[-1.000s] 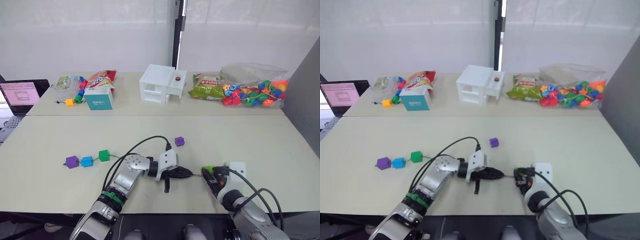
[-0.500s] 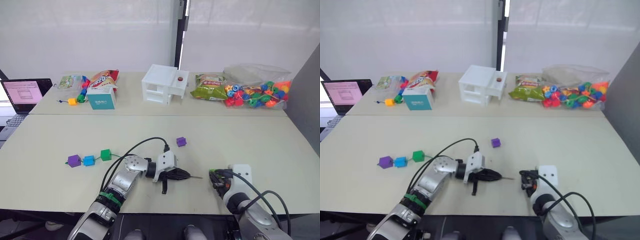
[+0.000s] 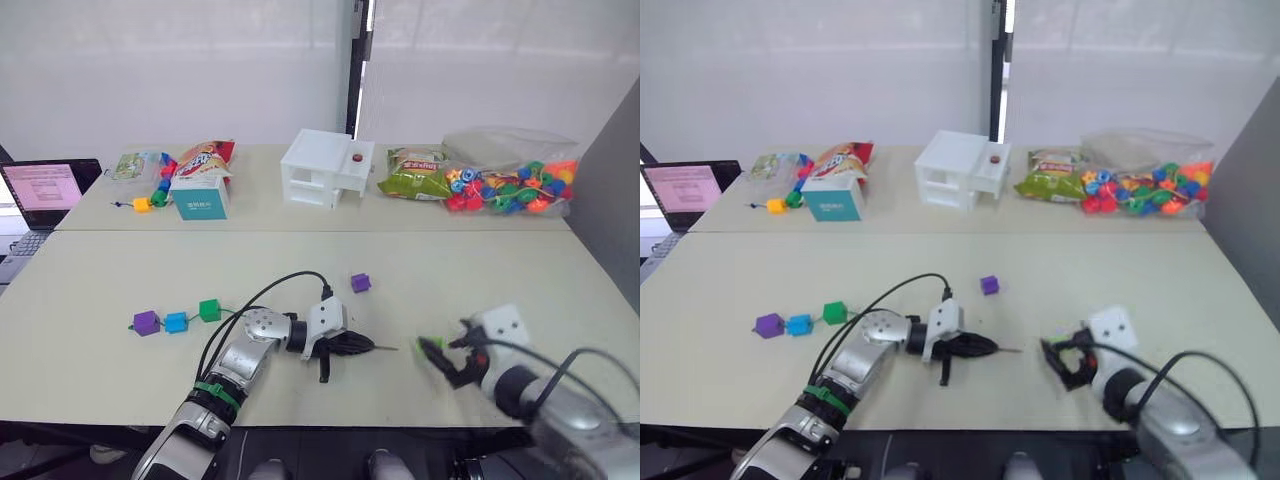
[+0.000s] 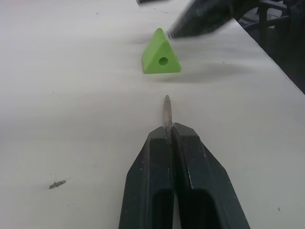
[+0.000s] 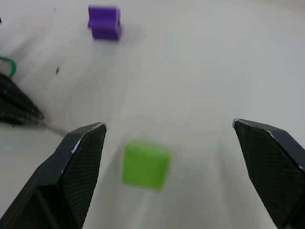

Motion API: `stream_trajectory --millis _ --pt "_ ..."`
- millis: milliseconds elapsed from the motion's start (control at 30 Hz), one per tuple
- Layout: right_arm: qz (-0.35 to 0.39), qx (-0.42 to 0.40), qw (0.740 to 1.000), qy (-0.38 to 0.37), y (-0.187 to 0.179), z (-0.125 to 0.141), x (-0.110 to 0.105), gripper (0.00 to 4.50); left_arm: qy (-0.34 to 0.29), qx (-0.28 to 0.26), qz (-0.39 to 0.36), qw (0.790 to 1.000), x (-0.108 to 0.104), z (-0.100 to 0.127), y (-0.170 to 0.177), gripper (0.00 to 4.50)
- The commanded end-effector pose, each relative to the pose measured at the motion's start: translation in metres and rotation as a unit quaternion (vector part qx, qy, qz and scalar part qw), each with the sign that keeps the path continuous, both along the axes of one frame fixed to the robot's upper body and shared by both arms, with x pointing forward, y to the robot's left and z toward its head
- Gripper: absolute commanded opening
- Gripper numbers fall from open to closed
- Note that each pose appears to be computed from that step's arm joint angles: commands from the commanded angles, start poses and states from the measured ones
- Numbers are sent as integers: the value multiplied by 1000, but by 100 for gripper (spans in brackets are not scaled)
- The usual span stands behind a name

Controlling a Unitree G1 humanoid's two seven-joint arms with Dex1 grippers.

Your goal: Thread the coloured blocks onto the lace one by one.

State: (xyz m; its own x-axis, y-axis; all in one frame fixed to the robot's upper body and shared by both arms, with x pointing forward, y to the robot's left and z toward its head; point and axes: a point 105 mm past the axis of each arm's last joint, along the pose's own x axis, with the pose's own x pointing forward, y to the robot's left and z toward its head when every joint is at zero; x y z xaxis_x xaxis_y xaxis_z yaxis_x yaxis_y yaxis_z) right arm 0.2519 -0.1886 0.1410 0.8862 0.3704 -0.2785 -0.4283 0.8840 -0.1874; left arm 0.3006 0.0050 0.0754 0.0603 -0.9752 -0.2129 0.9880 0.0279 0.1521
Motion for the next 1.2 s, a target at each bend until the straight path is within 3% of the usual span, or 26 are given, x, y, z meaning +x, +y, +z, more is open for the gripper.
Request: stream_trajectory --millis 33,233,533,667,767,800,1067,1200 --pt "145 -74 985 49 6 12 -5 448 -13 -19 5 1000 1 8 -3 0" --pt "305 -244 913 120 -9 6 2 448 -19 -45 -1 999 -1 17 -13 0" --pt "428 -345 821 152 -4 -9 35 448 -33 -28 9 999 -1 13 -15 0" --pt "448 -363 801 162 -2 -18 40 448 -35 -27 10 999 -1 14 -17 0" --pt "450 -358 799 173 -1 -24 41 448 -38 -25 8 999 -2 14 -18 0" --pt "448 -357 800 176 -1 -25 41 398 -40 -25 7 999 -3 14 -18 0" --pt "416 -334 819 213 -6 -33 41 134 -41 -23 1 999 -5 14 -19 0" --pt "401 -287 843 214 7 -29 37 128 -41 -25 -1 999 -6 15 -21 0"
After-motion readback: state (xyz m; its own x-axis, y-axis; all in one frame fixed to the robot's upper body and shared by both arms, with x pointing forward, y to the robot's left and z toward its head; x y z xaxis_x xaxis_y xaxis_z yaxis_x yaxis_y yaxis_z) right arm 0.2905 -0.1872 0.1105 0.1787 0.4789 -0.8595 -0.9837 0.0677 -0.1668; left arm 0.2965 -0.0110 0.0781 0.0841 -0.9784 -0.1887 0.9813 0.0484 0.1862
